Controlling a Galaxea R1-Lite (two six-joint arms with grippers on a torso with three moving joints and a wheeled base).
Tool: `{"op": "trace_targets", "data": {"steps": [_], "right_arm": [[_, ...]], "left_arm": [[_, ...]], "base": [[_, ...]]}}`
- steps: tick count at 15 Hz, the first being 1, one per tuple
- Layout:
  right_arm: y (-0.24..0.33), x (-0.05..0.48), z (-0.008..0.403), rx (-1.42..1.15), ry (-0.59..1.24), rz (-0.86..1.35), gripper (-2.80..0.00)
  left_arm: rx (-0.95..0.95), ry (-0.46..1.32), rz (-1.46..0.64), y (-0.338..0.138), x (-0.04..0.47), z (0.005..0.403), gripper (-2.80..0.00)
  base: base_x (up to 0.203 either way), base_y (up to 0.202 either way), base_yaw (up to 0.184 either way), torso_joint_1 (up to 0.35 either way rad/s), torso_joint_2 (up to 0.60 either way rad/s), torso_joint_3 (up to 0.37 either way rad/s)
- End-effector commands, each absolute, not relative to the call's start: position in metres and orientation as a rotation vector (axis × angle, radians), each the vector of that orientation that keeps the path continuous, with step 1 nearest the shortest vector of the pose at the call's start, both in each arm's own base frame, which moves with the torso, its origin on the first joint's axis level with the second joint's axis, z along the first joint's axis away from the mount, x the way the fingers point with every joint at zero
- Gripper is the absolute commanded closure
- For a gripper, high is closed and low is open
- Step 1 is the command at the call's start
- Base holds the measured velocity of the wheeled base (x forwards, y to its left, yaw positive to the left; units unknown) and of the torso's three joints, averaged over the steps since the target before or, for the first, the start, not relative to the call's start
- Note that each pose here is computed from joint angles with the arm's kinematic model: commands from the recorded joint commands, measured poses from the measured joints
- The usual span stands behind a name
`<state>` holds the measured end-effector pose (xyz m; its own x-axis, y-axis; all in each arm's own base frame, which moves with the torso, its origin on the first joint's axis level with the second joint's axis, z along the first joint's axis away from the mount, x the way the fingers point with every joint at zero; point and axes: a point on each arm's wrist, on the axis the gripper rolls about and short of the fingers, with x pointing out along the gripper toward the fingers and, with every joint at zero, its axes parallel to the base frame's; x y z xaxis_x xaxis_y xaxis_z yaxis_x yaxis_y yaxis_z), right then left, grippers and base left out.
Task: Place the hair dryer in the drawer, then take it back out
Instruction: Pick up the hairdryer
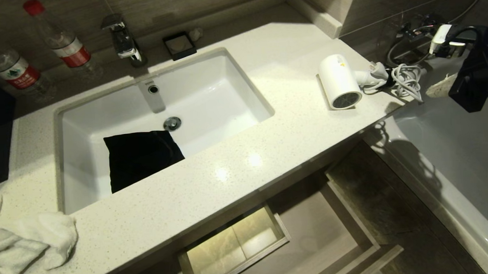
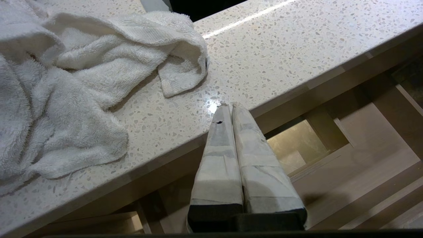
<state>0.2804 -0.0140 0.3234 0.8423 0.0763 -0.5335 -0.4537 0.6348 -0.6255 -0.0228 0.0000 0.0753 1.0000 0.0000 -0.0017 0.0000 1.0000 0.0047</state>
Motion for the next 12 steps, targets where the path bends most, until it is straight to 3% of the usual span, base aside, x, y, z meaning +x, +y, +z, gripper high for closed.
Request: {"op": "trace_targets", "data": {"steps": [1, 8, 9, 10, 12], "right_arm": [[-0.0139, 0.2801, 0.3227, -0.798, 0.503, 0.31, 0.0], [-0.012, 0.278, 0.3164, -0.625, 0.53, 0.338, 0.0], [-0.0115, 0.2773, 0.316, -0.621, 0.528, 0.371, -1.61], [-0.0113, 0.2775, 0.3164, -0.635, 0.518, 0.393, -2.8], [-0.0114, 0.2803, 0.3158, -0.698, 0.502, 0.413, -2.8]], "left_arm": [[0.005, 0.002, 0.0, 0.0, -0.0228, 0.0753, 0.0], [0.005, 0.003, 0.0, 0.0, -0.0227, 0.0749, 0.0], [0.005, 0.0, 0.0, 0.0, -0.0229, 0.0752, 0.0], [0.005, 0.003, 0.0, 0.0, -0.0227, 0.0749, 0.0], [0.005, 0.002, 0.0, 0.0, -0.0228, 0.0753, 0.0]], "base": [[0.0, 0.0, 0.0, 0.0, 0.0, 0.0], [0.0, 0.0, 0.0, 0.0, 0.0, 0.0], [0.0, 0.0, 0.0, 0.0, 0.0, 0.0], [0.0, 0.0, 0.0, 0.0, 0.0, 0.0], [0.0, 0.0, 0.0, 0.0, 0.0, 0.0]]}}
